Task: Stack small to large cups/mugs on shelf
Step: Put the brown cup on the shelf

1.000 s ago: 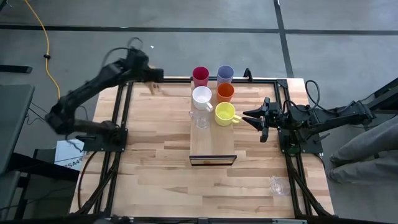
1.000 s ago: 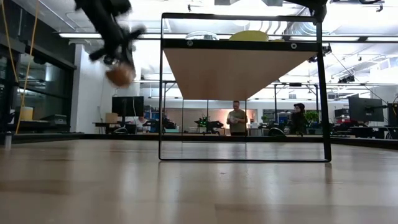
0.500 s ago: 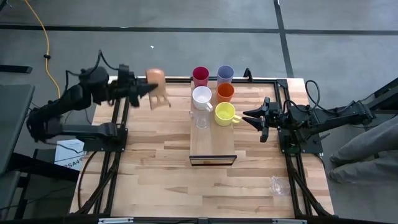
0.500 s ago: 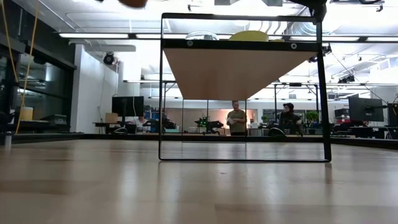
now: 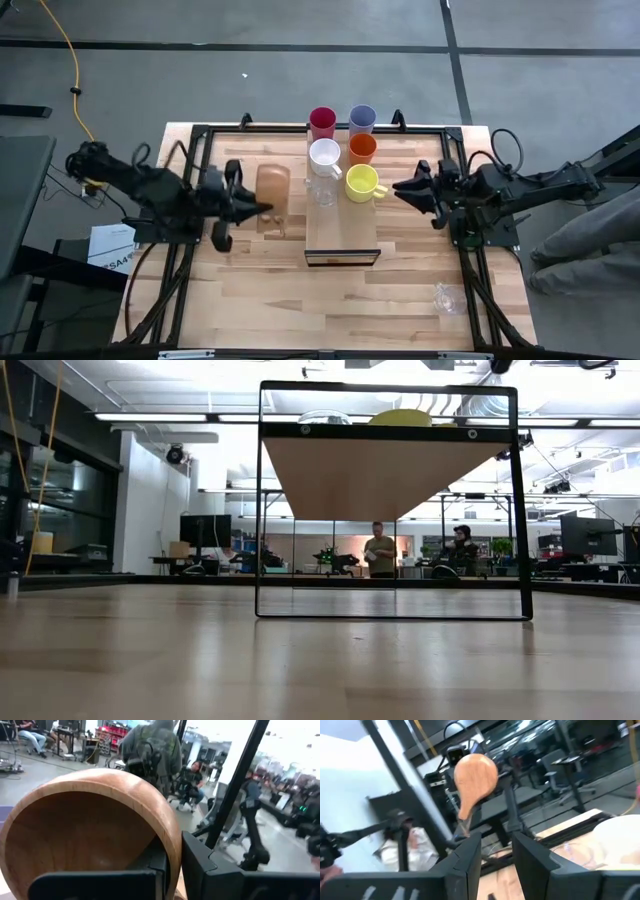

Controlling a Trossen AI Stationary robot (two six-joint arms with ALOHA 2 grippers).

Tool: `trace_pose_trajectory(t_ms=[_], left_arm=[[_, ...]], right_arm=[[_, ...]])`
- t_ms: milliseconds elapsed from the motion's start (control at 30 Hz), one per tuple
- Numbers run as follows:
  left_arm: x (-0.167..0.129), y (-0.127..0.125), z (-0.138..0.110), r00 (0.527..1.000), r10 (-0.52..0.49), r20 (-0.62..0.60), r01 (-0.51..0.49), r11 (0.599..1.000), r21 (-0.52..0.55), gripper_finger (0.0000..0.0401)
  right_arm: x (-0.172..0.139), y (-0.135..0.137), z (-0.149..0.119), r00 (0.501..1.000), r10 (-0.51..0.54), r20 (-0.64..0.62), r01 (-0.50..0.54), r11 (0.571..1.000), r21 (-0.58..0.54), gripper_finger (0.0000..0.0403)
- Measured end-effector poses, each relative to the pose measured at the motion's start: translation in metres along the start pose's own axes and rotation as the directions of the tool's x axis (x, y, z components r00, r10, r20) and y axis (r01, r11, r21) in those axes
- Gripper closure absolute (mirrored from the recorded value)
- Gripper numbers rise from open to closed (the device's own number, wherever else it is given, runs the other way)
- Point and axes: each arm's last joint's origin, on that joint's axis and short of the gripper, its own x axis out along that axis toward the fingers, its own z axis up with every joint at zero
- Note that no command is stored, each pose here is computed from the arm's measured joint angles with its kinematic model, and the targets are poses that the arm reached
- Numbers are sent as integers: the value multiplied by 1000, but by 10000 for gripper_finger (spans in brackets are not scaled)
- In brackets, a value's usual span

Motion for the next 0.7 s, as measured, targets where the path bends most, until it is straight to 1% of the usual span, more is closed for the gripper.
trace_pose_trajectory(t_ms=[133, 233, 367, 567, 700], left_arm=[[9, -13, -9, 1000, -15, -14, 16, 999, 31, 383], [10, -13, -10, 1000, -26, -18, 26, 999, 33, 383], [7, -12, -7, 1000, -20, -8, 20, 999, 27, 383], [7, -12, -8, 1000, -24, -17, 25, 999, 20, 383], [8, -12, -9, 999, -21, -30, 21, 1000, -9, 383]], right_arm=[[4, 1, -4, 998, 48, -43, -48, 999, 3, 302], [7, 0, -8, 997, 46, -61, -48, 999, -20, 302], [8, 1, -6, 997, 57, -43, -58, 998, -33, 302], [7, 2, -5, 997, 62, -34, -63, 997, -32, 302], [7, 2, -5, 997, 64, -36, -65, 997, -32, 302]])
